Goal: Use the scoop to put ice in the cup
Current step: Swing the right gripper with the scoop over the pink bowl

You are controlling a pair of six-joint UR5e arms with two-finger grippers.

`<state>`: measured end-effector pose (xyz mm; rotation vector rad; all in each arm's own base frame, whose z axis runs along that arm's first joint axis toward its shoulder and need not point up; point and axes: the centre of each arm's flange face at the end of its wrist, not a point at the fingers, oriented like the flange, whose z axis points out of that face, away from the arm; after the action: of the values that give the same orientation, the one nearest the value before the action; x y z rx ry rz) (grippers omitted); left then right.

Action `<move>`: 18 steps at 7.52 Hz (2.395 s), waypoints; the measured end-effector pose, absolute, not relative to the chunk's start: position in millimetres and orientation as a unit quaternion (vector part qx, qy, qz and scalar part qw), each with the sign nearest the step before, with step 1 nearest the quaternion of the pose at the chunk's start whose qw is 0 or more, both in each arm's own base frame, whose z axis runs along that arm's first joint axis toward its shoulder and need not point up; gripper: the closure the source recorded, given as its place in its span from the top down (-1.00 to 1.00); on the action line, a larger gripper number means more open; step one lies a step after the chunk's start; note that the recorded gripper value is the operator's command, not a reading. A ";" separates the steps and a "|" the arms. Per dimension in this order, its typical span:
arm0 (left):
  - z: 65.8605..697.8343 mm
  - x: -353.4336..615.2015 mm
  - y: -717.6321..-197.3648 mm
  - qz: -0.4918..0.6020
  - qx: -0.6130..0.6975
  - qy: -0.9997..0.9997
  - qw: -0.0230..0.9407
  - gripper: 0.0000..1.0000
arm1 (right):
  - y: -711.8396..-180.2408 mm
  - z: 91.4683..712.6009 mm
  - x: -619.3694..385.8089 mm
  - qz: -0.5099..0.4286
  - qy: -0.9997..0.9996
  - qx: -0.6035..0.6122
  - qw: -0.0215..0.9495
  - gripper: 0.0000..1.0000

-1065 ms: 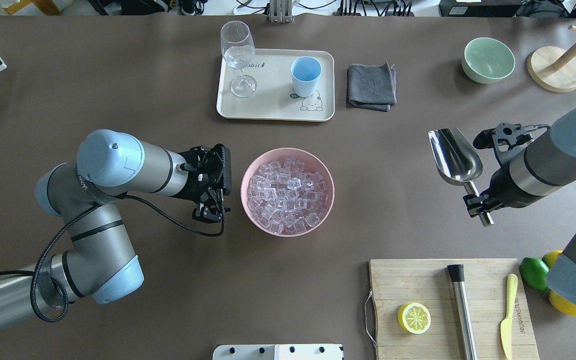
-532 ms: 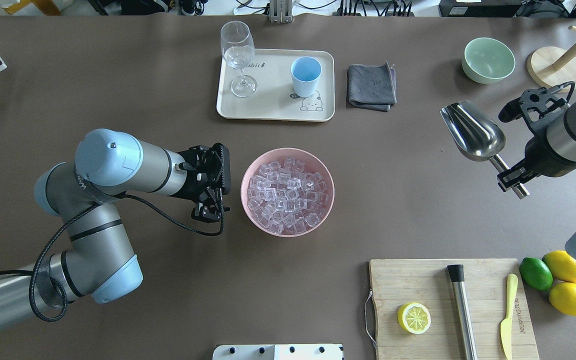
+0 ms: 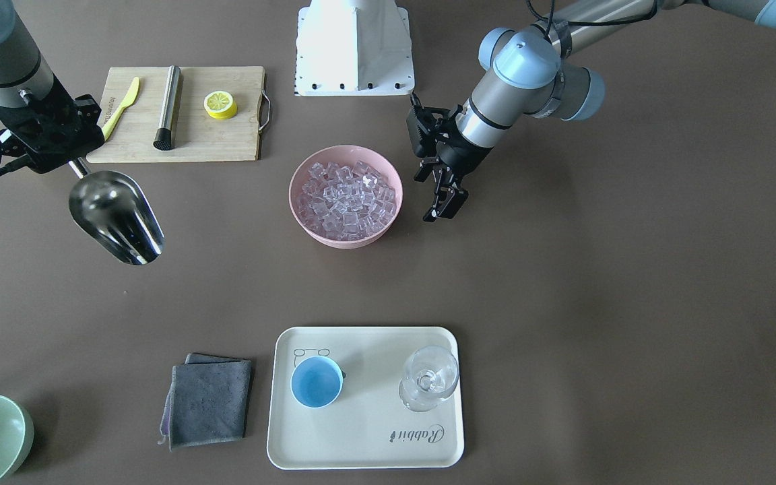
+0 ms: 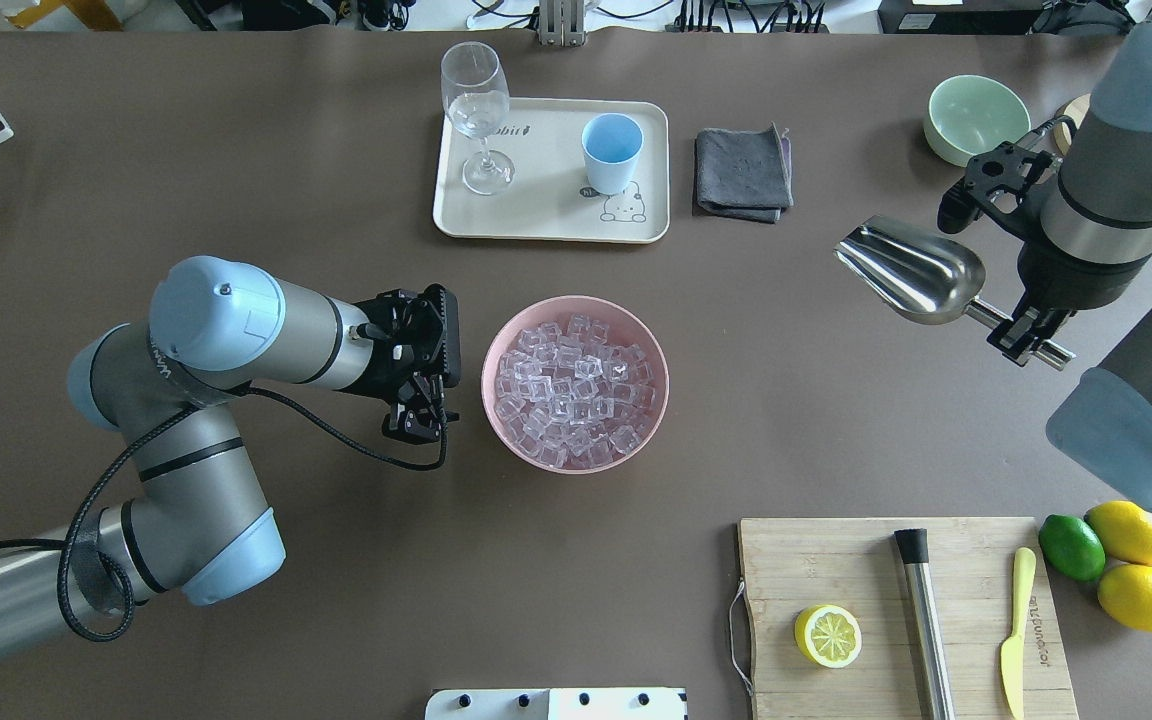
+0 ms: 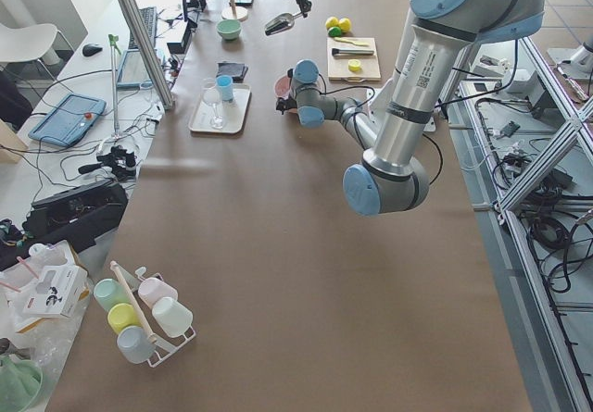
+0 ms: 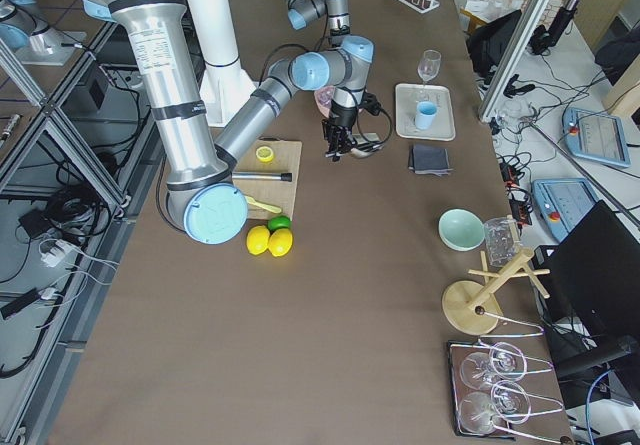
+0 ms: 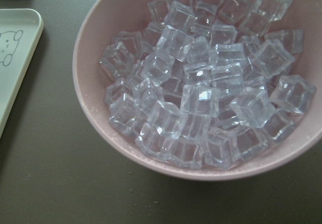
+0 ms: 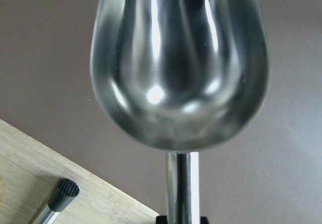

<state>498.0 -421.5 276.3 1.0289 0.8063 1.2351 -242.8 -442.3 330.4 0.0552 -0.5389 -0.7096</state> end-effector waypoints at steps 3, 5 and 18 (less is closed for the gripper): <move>277.7 499.9 -419.1 0.539 0.447 0.351 0.622 0.97 | -433.2 270.8 -252.1 -0.446 -0.170 0.030 0.878 -1.00; 278.4 505.3 -412.7 0.542 0.444 0.354 0.619 0.96 | -427.1 226.4 -276.0 -0.478 -0.140 -0.004 0.867 -1.00; 287.4 527.5 -390.0 0.530 0.413 0.380 0.635 0.96 | -412.9 127.6 -467.6 -0.487 -0.108 -0.186 0.847 -1.00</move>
<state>527.5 -390.0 287.4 0.9447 0.8687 1.2107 -467.6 -412.9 127.6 -0.3920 -0.2279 -1.0271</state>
